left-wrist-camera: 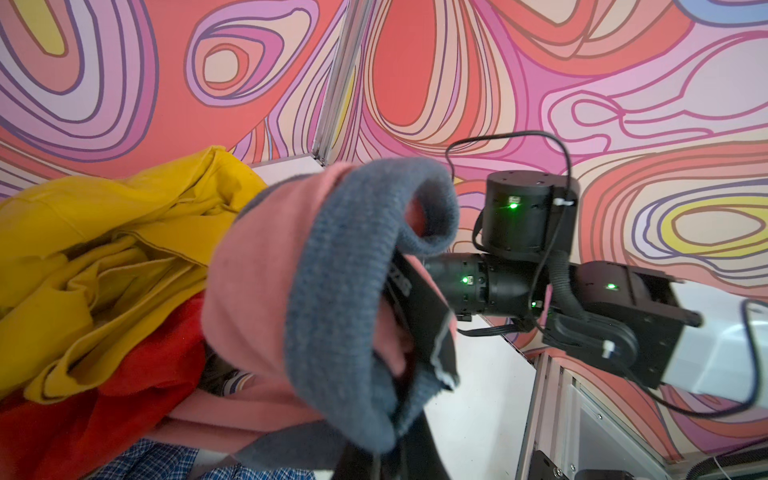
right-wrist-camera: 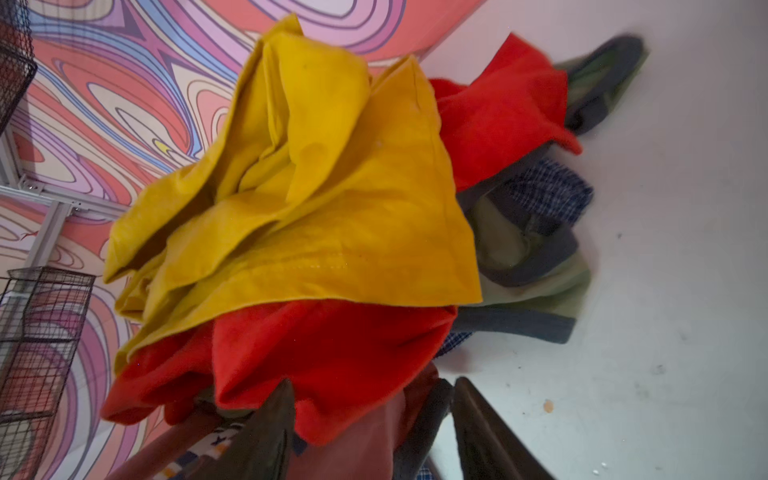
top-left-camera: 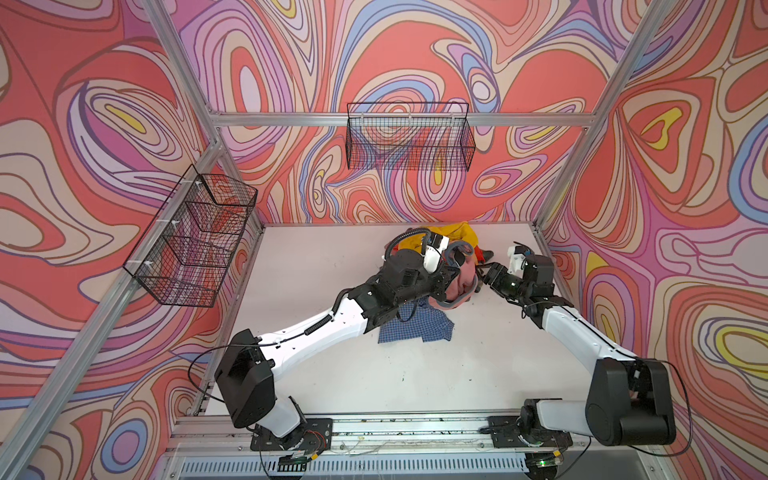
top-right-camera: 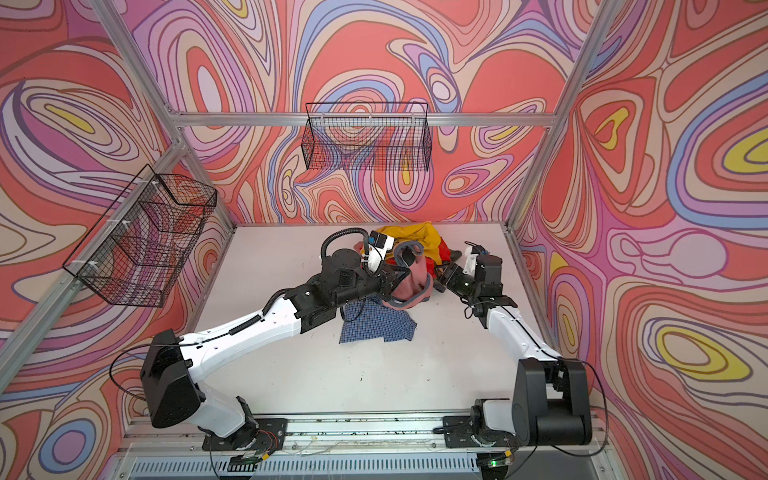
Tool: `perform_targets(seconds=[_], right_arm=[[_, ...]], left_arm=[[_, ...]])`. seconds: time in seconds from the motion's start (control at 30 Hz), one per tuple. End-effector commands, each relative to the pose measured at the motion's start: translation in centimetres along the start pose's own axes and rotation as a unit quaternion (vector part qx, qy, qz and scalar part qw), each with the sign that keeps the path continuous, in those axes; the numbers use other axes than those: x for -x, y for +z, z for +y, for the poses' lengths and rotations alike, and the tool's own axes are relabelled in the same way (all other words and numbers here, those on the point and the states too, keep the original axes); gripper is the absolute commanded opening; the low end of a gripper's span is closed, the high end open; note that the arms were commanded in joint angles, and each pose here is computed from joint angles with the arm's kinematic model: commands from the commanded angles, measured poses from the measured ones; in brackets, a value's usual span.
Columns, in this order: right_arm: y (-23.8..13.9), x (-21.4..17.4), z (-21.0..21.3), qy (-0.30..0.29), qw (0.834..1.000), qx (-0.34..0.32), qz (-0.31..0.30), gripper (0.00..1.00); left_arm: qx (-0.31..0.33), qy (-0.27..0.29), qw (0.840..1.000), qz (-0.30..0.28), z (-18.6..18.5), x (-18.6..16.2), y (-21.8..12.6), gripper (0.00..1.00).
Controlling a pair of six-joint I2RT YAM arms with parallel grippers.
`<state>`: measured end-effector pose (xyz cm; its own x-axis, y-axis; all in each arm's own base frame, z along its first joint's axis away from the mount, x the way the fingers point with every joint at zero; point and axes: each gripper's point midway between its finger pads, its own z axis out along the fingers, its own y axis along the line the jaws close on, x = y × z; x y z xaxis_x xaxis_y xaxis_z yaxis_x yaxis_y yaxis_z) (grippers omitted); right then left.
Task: Pick out a specific cloth from the pile
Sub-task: 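Pull the pink shirt away with the left gripper while the right gripper releases and lowers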
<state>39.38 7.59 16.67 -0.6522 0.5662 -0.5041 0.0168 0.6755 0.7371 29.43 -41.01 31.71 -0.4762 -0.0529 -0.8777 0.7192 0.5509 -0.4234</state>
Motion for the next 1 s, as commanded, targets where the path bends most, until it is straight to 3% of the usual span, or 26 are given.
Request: perform_targets(seconds=[0.0, 0.33, 0.67, 0.97], right_arm=[[0.7, -1.0, 1.7, 0.012, 0.997, 0.068, 0.022, 0.61], [3.2, -3.1, -0.8, 0.048, 0.997, 0.059, 0.035, 0.60], [6.2, -4.2, -4.9, 0.098, 0.994, 0.039, 0.021, 0.55], [7.1, -4.7, -6.6, 0.109, 0.994, 0.022, 0.012, 0.54]], left_arm=[[-0.036, 0.007, 0.998, -0.042, -3.1, 3.0, -1.5, 0.00], [-0.036, 0.023, 0.999, -0.023, -4.1, 2.9, -1.4, 0.00], [-0.040, 0.071, 0.997, -0.010, -5.8, 5.1, -4.1, 0.00], [0.022, 0.106, 0.994, -0.024, -4.4, 6.9, -7.2, 0.00]])
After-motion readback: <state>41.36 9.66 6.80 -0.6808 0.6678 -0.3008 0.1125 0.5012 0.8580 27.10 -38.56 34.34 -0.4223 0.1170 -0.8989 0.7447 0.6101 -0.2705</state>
